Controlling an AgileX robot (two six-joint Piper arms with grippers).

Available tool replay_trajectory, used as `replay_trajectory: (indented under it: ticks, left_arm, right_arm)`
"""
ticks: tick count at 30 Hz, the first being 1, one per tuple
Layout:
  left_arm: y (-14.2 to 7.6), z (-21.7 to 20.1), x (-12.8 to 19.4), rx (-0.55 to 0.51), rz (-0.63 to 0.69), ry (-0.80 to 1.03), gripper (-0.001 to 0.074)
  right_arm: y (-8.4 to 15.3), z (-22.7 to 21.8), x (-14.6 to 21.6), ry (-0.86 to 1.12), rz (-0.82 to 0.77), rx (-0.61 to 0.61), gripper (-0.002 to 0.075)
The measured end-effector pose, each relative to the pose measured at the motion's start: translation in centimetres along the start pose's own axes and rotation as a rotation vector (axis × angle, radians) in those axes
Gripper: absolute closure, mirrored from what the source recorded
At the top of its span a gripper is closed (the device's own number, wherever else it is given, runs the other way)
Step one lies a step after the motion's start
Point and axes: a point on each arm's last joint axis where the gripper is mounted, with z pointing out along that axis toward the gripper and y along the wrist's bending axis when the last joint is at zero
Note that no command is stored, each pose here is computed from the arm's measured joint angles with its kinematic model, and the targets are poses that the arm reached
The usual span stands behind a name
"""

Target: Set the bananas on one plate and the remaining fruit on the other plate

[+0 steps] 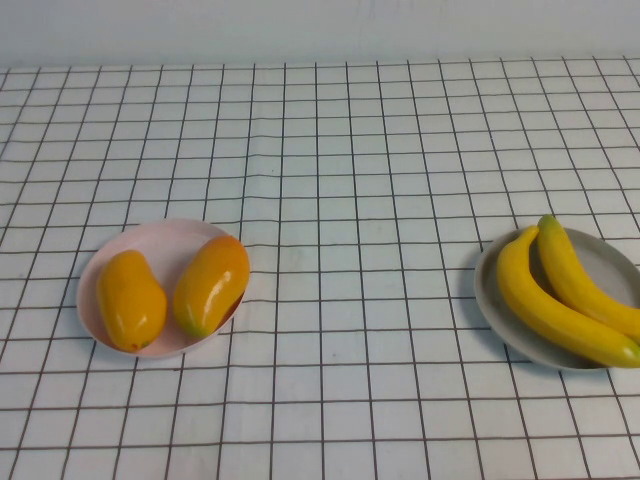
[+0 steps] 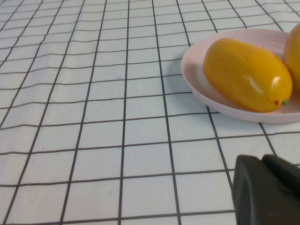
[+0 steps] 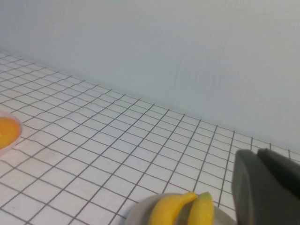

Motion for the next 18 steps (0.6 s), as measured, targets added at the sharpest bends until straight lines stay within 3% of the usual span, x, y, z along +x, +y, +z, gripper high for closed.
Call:
replay_trajectory:
  ticks: [4,14,18]
  left_arm:
    - [0.0,0.0,0.0,0.0,0.0,0.0,0.0738]
    - [0.0,0.0,0.0,0.0,0.0,0.0,0.0738]
    - [0.0,0.0,0.0,0.0,0.0,0.0,0.0738]
  right_arm:
    - [-0.2,0.0,1.2,0.029,0.002,0.051,0.0741]
    - [-1.8,-0.4,6.2,0.129,0.091,0.428,0.0741]
    - [-1.5,-1.1,8.4,0.117,0.117,0.498,0.0741]
